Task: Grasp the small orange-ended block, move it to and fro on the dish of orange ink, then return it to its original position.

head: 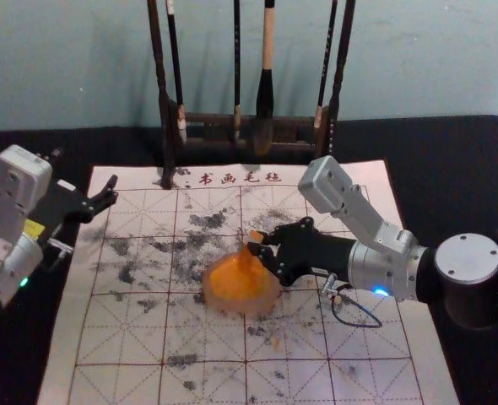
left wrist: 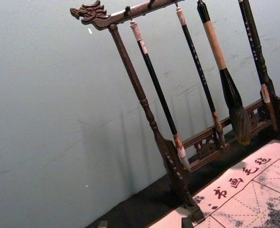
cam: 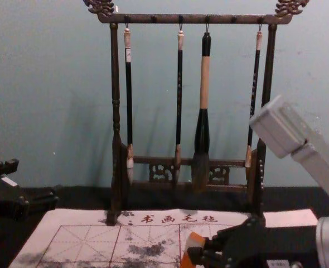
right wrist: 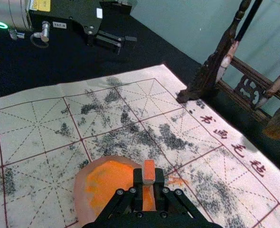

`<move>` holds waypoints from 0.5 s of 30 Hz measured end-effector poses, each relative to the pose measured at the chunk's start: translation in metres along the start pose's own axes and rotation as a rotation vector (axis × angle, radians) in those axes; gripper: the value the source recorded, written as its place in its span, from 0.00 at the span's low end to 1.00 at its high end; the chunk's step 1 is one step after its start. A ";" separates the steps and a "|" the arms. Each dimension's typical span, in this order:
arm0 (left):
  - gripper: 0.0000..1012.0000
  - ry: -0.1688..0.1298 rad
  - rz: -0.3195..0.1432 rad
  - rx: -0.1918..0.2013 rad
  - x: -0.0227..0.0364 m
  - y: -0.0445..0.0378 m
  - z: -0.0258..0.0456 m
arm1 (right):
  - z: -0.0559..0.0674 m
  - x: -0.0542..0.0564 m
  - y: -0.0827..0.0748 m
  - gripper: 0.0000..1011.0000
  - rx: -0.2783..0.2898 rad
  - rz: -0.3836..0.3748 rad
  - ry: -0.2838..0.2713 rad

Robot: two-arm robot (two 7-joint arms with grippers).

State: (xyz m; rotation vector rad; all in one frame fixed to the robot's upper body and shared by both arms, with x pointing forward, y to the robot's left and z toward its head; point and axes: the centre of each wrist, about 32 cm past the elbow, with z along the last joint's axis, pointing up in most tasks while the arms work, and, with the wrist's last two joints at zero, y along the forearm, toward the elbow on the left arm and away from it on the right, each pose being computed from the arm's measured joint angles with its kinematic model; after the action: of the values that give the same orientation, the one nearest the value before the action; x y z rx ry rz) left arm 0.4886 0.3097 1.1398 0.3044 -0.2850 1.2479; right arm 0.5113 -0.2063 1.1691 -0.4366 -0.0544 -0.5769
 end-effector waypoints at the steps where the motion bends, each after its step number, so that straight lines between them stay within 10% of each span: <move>1: 0.99 0.000 0.000 0.000 0.0000 0.0000 0.0000 | -0.001 0.000 -0.001 0.13 -0.001 -0.002 0.001; 15: 0.99 0.000 0.000 0.000 0.0000 0.0000 0.0000 | -0.004 -0.003 -0.012 0.13 -0.005 -0.005 0.010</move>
State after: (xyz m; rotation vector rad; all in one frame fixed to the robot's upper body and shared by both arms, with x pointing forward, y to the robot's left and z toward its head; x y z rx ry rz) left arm 0.4886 0.3097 1.1398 0.3045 -0.2851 1.2479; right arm 0.5015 -0.2158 1.1694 -0.4384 -0.0444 -0.5839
